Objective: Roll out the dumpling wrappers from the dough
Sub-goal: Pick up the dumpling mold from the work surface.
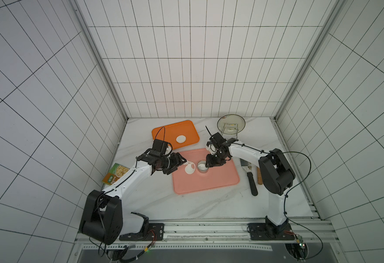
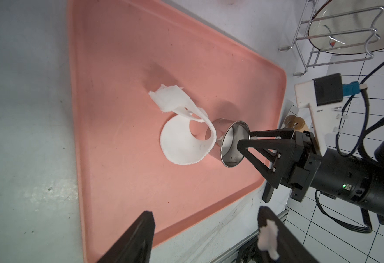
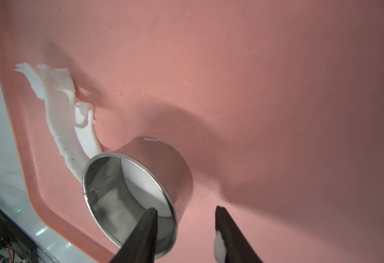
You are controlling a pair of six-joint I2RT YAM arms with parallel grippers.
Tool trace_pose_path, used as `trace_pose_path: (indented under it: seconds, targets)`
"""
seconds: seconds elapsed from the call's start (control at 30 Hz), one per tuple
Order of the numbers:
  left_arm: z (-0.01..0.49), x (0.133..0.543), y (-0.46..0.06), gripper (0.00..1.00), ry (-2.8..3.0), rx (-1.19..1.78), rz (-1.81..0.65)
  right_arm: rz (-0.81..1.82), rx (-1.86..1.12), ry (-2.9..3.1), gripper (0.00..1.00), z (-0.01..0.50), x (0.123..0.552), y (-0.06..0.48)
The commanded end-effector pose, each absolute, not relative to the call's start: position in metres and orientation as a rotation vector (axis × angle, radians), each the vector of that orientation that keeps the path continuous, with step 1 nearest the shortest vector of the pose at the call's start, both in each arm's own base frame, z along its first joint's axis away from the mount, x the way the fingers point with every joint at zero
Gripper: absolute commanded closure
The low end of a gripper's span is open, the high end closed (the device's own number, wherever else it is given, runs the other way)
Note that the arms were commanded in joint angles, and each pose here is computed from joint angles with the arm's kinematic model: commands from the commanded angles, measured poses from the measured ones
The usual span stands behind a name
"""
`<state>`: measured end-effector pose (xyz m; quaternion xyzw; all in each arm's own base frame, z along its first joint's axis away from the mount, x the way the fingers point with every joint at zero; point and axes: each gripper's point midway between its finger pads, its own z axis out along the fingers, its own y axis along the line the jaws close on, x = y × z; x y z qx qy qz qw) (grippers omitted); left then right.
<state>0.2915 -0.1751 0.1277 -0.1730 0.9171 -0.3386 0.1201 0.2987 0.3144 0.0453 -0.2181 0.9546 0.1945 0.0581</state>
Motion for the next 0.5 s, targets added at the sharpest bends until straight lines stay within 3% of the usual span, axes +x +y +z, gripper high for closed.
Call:
trace_pose_path:
  seconds: [0.0, 0.47]
  targets:
    - [0.126, 0.296, -0.176, 0.28, 2.677, -0.483, -0.979, 0.522, -0.687, 2.906, 0.59, 0.044, 0.3, 0.314]
    - [0.129, 0.305, -0.183, 0.3, 2.688, -0.436, -0.977, 0.392, -0.661, 2.915, 0.88, 0.046, 0.304, 0.29]
